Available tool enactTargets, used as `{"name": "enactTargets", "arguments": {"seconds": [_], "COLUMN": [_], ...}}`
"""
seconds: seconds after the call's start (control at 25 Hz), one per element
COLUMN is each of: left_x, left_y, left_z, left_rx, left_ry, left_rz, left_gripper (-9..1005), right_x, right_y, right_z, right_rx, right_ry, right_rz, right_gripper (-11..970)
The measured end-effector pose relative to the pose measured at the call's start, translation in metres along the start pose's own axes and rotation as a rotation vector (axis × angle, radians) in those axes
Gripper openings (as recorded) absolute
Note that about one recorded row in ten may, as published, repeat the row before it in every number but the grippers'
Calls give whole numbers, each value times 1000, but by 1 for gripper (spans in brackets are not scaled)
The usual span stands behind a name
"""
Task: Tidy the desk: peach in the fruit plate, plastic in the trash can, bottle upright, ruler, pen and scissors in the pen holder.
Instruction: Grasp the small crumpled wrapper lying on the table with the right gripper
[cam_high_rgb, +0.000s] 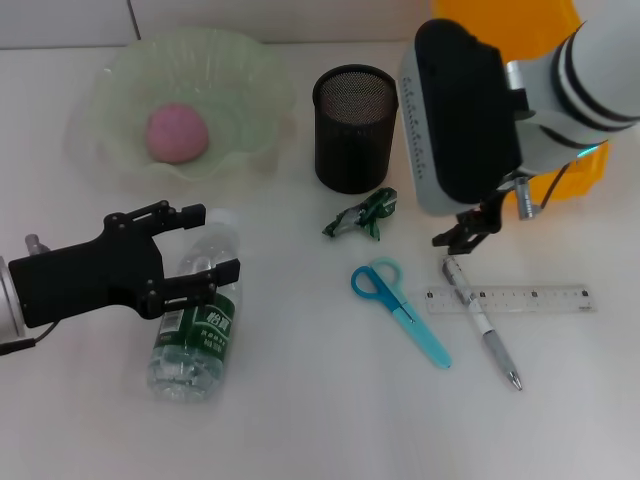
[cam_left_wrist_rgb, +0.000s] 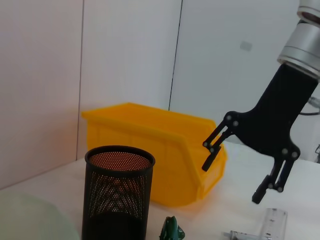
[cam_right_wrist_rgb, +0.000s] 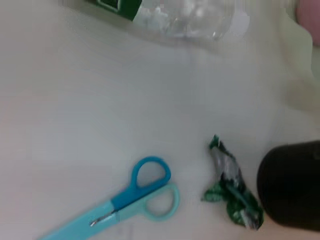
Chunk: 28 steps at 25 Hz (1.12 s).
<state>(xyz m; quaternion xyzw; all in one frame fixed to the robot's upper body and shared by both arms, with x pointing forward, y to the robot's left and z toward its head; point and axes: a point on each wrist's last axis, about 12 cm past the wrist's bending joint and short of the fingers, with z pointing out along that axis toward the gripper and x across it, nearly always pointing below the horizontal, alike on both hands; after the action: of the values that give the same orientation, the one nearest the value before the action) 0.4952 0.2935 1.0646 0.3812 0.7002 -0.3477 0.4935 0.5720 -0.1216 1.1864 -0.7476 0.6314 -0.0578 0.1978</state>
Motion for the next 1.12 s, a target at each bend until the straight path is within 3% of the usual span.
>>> {"name": "enactTargets", "arguments": {"seconds": [0.4,1.12], "left_x": [1,3], "left_y": [0,-5], "left_z": [0,-4], "left_rx": [0,28], "left_ry": [1,14], "left_rz": [4,17], "left_gripper": [829,828], "right_x": [-11,-7], "right_y": [-1,-8], "right_z": [27,52], "right_rx": [33,61], "right_ry": [-50,-63], "right_rz": [-5,63], "right_gripper": [831,830]}}
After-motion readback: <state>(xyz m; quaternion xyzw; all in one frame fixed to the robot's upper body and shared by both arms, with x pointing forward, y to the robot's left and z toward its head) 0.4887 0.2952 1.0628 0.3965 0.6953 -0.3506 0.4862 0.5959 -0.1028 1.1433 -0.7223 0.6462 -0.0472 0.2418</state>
